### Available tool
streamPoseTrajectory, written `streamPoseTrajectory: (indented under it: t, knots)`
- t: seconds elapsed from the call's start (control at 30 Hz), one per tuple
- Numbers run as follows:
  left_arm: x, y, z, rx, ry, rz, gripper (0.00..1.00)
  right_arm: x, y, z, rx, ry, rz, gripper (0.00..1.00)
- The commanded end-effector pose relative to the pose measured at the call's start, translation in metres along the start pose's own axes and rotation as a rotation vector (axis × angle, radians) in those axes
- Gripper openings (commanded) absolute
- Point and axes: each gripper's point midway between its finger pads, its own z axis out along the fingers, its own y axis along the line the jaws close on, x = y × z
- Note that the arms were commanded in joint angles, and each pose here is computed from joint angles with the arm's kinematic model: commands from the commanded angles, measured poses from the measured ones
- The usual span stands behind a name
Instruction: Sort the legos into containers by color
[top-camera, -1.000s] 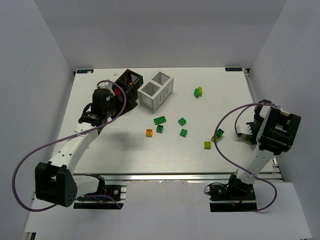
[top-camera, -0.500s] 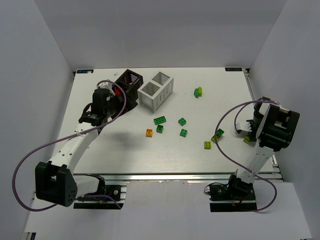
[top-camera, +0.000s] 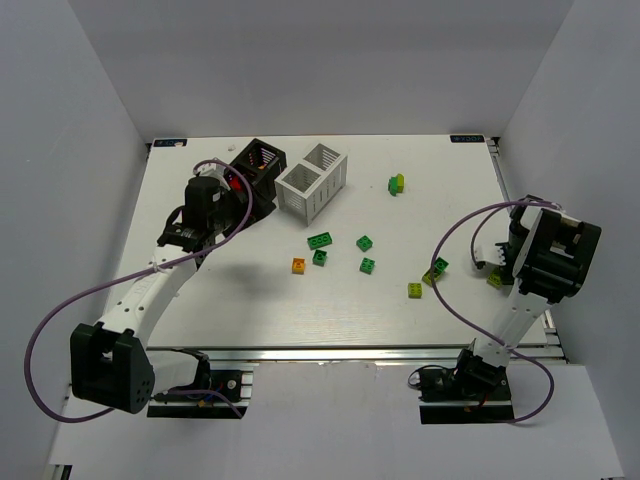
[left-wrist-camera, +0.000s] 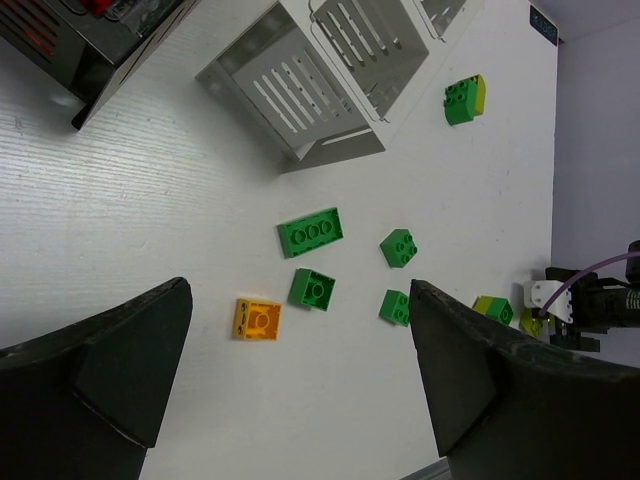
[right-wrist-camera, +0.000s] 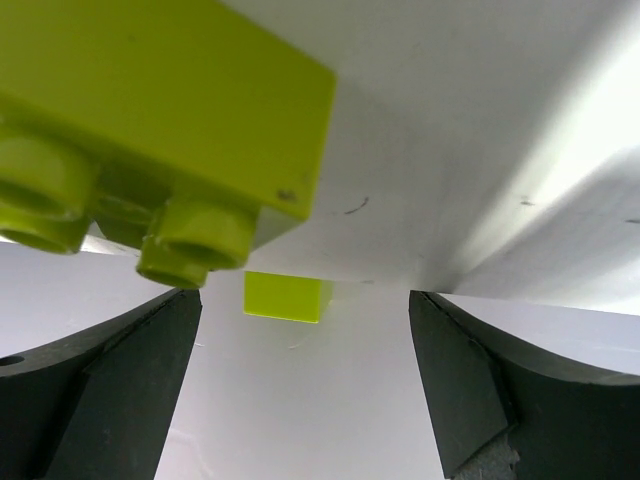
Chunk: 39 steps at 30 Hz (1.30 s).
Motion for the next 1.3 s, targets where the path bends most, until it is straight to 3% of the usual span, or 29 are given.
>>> streamPoseTrajectory:
  t: [0.0,0.83,1.1,1.27]
  knots:
    - [0.002,-0.005,0.001,0.028,0.003,-0.002,0.98,0.008,0.003,-0.004,-0.019,0.011,-0.001,0.89]
    - [0.007,-0.004,0.008,0.036,0.017,-0.019,0.98,0.031,0.017,0.016,-0.074,0.084,-0.044,0.87]
    - [0.004,-0.006,0.008,0.037,0.012,-0.021,0.98,0.038,0.011,0.02,-0.06,0.127,-0.092,0.79]
    - [0.004,-0.006,0.007,0.034,0.008,-0.024,0.98,0.037,0.008,0.022,-0.059,0.119,-0.081,0.7]
